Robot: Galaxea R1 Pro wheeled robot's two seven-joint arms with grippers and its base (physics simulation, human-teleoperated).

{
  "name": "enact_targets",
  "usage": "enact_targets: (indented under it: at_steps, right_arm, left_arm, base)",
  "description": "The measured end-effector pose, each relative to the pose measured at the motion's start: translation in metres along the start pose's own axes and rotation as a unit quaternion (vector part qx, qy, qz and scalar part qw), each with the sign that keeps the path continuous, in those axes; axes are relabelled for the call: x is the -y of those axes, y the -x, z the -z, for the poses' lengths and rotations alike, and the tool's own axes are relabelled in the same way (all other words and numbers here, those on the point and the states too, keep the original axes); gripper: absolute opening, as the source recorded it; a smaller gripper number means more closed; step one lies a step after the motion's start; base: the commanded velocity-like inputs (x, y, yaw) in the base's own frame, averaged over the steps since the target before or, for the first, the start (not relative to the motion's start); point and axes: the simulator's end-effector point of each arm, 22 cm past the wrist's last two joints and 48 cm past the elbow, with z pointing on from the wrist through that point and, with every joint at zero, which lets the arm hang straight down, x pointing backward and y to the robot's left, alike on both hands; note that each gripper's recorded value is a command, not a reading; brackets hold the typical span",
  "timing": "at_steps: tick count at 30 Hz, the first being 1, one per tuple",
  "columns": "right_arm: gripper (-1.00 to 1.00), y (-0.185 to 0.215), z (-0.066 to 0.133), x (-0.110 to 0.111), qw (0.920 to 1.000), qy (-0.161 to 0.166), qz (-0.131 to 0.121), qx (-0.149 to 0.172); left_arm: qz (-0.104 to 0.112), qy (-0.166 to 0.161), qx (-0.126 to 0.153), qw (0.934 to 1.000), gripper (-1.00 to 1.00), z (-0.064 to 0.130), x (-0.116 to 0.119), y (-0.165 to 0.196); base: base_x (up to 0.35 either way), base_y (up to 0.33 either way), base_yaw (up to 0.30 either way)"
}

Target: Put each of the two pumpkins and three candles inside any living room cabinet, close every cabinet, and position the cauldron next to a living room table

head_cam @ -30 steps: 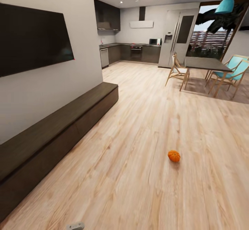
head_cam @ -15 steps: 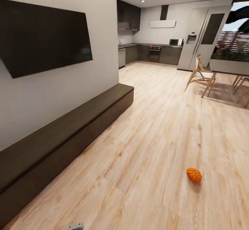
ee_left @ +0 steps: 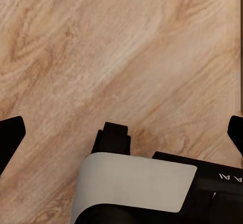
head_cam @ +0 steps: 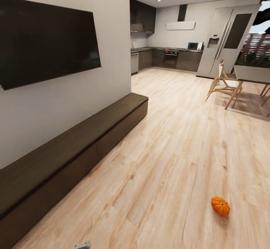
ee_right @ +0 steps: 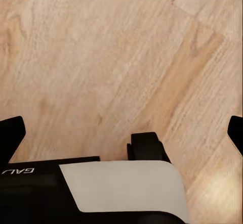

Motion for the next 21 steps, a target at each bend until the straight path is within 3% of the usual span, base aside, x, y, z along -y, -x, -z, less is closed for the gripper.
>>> enact_targets:
  at_steps: [11, 21]
  right_arm:
    - [1.00, -0.0005, 0.0002, -0.0020, 1.0000, -0.001, -0.004, -0.002]
    - [1.00, 0.0003, 0.0005, -0.0005, 1.0000, -0.001, -0.008, -0.002]
  left_arm:
    - [0.000, 0.000, 0.000, 1.0000, 1.00, 0.0000, 0.0007, -0.0004]
    - [0.000, -0.001, 0.001, 1.0000, 1.00, 0.0007, 0.0006, 0.0008]
  base:
    - [0.337, 0.000, -0.019]
    - [0.337, 0.000, -0.243]
